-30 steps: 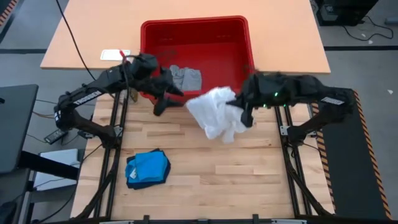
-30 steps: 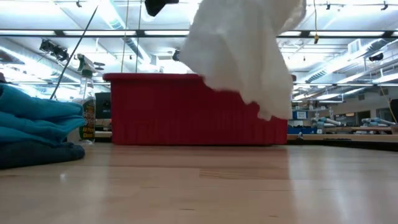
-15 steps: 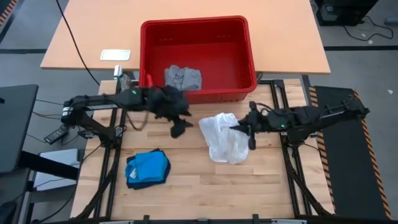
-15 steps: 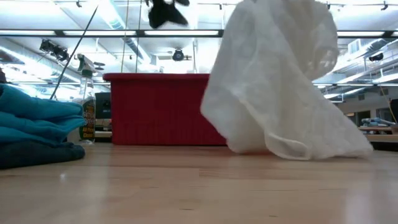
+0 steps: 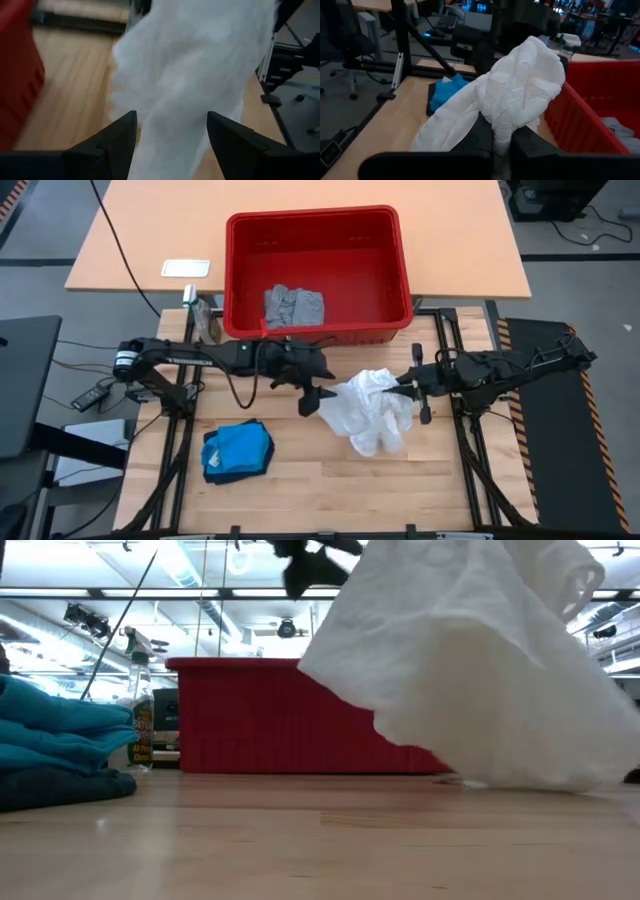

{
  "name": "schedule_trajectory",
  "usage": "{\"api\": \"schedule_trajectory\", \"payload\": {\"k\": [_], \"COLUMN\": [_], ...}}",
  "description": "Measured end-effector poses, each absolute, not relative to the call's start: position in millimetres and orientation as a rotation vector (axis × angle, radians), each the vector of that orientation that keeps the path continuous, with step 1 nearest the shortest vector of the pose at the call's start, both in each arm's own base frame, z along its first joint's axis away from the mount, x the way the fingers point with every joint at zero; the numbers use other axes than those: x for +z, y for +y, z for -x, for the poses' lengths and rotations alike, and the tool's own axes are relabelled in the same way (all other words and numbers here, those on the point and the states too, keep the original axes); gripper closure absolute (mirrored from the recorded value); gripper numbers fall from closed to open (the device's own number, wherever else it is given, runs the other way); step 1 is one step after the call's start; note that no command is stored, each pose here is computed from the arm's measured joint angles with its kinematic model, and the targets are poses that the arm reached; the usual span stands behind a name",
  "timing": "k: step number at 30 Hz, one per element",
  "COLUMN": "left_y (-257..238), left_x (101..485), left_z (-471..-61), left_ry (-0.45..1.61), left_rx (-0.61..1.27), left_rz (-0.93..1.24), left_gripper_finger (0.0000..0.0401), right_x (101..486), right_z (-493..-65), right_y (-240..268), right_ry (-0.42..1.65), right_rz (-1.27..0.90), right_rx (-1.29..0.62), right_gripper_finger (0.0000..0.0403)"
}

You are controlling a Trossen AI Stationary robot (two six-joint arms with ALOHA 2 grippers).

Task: Fold laundry
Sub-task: Fold the white shirt

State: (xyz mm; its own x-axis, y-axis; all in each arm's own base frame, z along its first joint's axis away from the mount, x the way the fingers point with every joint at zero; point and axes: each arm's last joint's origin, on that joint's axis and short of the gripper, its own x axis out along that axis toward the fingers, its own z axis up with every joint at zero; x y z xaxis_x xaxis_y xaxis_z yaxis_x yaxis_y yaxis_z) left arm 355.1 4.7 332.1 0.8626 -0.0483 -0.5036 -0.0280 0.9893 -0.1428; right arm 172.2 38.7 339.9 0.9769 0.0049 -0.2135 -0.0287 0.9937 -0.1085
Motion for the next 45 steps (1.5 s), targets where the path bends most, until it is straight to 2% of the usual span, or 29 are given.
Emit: {"api": "schedule_trajectory", "payload": {"k": [4,10,14,21,22,27,31,35,39,45], "left_y": [4.1,7.1,13.6,35.7,39.7,46.7,41.8,34.0,22.9,-11.4], "left_x": [322.7,290.3,288.8,314.9,319.1,371.3,420.7,435.0,409.2,305.1], "left_z": [-371.3,-394.9,-396.4,-389.2,-387.0,-372.6,-356.1,-347.9,-350.7,-368.5], "left_ry": [0.484,0.524,0.555,0.525,0.547,0.642,0.631,0.649,0.768,1.013], "left_rx": [-0.052,-0.137,-0.129,-0.045,-0.033,0.035,0.051,0.063,0.073,-0.05], "left_rz": [0.071,0.054,0.017,-0.038,-0.035,-0.159,-0.187,-0.117,0.014,0.248], "left_gripper_finger": [0.0158,0.016,0.0198,0.0368,0.0382,0.0384,0.0385,0.0385,0.0386,0.0386], "right_x": [342.2,345.5,345.1,340.0,338.1,329.7,328.5,324.9,297.6,235.0], "right_z": [-170.6,-169.0,-167.3,-174.1,-176.5,-186.2,-190.5,-194.7,-202.7,-209.3], "right_y": [37.8,36.2,33.7,25.3,23.8,11.3,0.2,-6.3,-4.7,24.6], "right_ry": [0.196,0.169,0.18,0.226,0.24,0.318,0.344,0.365,0.407,0.562], "right_rz": [0.131,0.152,0.164,0.176,0.179,0.255,0.314,0.325,0.167,-0.293], "right_rx": [0.006,-0.034,-0.096,-0.177,-0.192,-0.372,-0.533,-0.574,-0.474,-0.216], "right_gripper_finger": [0.0378,0.0378,0.0377,0.0377,0.0376,0.0375,0.0374,0.0373,0.0373,0.0375]}}
